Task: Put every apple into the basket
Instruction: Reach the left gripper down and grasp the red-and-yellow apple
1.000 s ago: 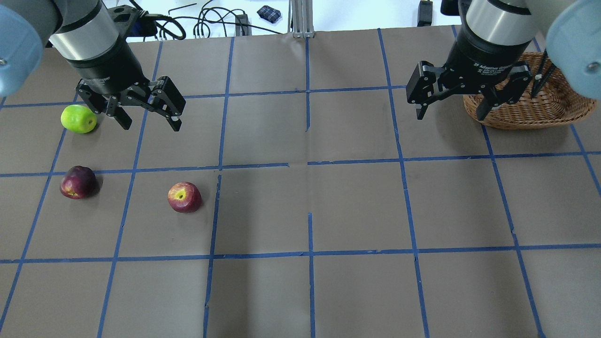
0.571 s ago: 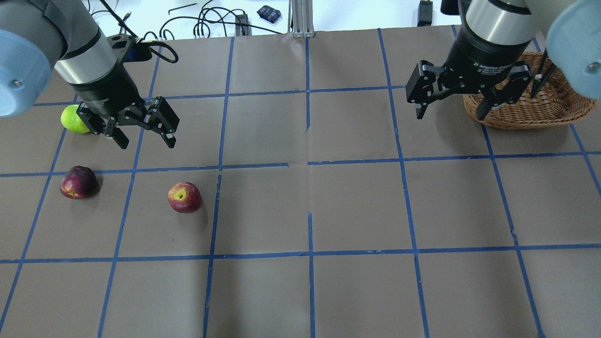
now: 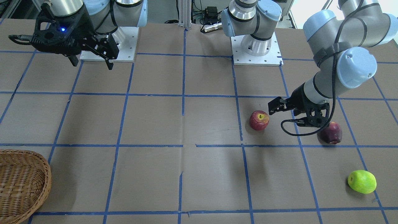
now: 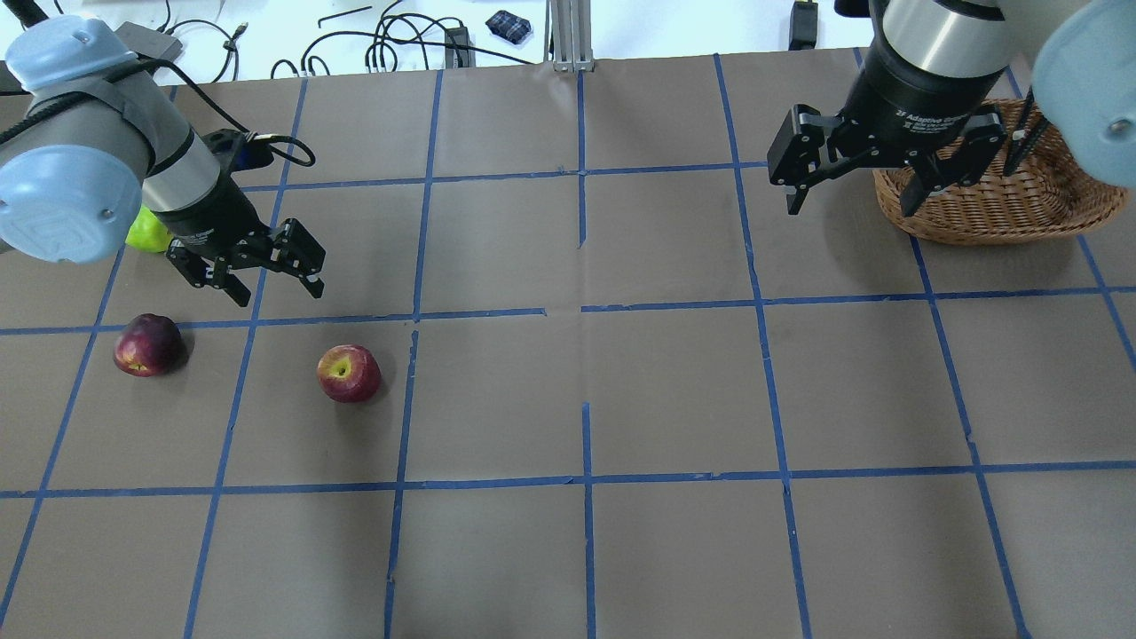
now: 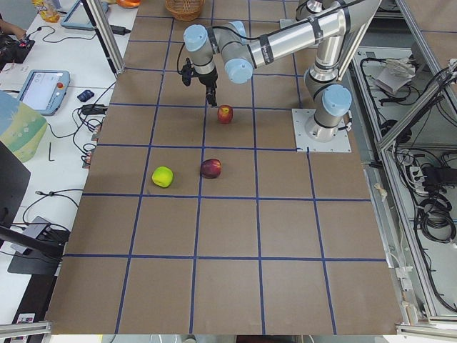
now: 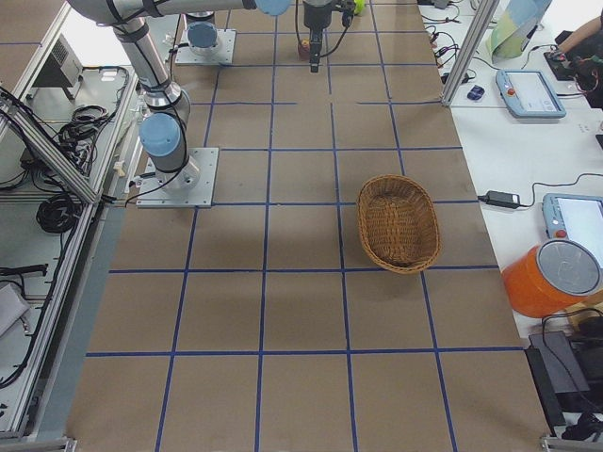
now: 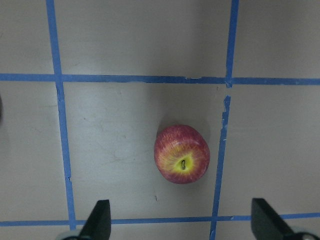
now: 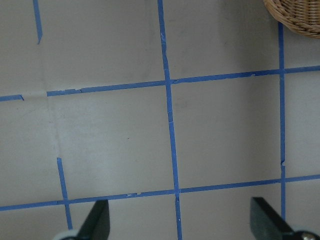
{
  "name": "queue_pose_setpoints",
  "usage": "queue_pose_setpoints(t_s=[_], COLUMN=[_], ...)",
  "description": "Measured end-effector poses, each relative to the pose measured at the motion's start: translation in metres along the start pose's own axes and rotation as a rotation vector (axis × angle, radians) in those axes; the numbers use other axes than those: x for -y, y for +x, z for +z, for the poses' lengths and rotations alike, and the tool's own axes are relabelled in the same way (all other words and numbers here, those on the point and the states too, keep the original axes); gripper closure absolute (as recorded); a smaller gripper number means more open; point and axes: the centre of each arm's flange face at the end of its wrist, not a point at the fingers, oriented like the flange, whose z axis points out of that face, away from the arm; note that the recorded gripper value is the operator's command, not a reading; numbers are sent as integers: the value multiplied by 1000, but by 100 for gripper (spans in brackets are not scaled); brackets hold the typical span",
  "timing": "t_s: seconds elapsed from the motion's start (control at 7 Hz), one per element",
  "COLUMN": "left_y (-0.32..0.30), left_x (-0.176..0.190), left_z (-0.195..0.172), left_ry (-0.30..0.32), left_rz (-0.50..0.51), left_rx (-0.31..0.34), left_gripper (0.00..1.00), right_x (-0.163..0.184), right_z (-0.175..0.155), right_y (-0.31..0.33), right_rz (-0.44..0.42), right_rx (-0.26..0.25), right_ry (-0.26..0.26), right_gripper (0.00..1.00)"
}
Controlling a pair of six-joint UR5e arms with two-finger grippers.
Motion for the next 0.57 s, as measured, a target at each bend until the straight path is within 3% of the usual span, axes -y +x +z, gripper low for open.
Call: queue_pose_setpoints(t_s=[0.29,0.57], left_y=[-5,0], left_x=[15,12], left_z=[25,65], left_ry=[15,-10], left_rz=[36,30], left_rx=[5,-2], left_gripper=[0,0], right_x=[-1,-2], right_z=[1,1], right_y=[-1,-1], right_rz=[1,0], right_rx=[2,2], right_ry=[-3,-3], right_gripper=[0,0])
